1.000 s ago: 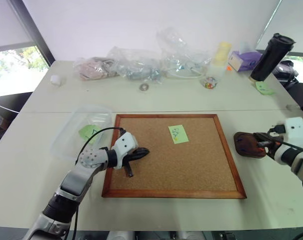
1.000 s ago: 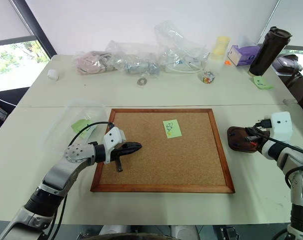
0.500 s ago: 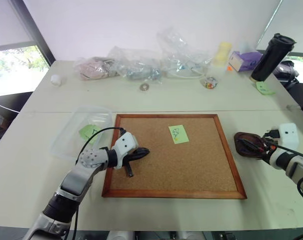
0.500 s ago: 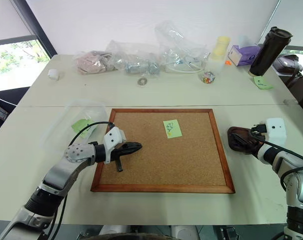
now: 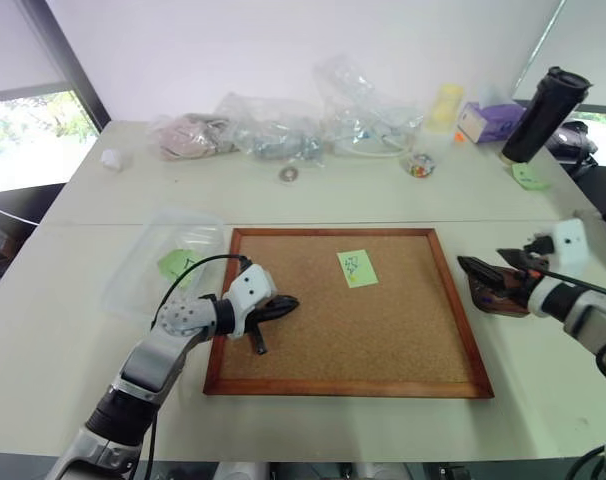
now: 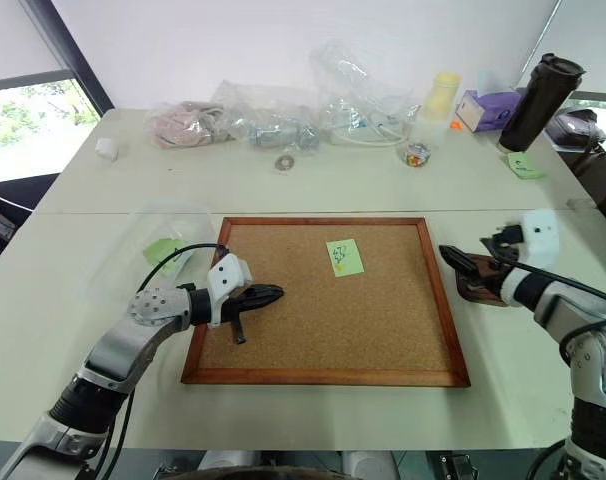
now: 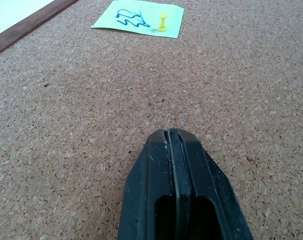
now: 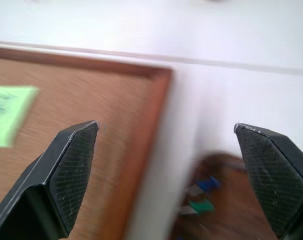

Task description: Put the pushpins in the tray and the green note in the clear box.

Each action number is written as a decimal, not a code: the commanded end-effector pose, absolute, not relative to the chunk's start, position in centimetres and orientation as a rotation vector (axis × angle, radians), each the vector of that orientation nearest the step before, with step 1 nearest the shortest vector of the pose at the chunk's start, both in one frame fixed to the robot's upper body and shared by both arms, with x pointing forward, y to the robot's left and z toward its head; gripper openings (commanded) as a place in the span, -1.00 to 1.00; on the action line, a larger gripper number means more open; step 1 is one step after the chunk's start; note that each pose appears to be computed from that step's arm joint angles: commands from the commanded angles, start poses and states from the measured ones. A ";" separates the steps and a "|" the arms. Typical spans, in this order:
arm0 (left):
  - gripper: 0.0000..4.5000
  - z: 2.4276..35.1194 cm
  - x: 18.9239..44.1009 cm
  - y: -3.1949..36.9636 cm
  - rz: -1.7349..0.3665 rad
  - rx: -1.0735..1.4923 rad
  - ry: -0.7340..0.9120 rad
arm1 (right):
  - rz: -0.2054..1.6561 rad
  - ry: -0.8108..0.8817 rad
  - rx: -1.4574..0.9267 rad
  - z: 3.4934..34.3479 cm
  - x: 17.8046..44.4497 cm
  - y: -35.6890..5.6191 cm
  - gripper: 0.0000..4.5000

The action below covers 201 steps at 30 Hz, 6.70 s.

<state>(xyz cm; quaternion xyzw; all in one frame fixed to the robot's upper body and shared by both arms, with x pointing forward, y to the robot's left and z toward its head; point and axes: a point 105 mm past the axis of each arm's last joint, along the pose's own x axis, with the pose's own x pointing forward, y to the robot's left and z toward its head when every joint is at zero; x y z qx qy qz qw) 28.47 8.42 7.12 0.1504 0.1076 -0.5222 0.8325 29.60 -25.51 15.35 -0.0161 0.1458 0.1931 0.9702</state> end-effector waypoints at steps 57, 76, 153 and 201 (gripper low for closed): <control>-1.00 3.5 26.5 7.8 -1.156 0.291 0.405 | 0.741 0.195 -0.158 16.1 30.7 -14.9 -0.98; 0.48 11.0 29.9 7.1 -1.168 -0.092 0.258 | 0.902 0.170 -0.239 17.9 27.5 -11.9 -1.00; -0.96 14.9 31.5 5.9 -1.281 0.504 -0.237 | 0.317 0.252 -0.268 18.1 29.0 -28.9 -1.00; -0.97 15.6 30.8 6.3 -1.206 0.430 -0.202 | 0.274 0.288 0.026 14.6 28.7 -30.4 0.97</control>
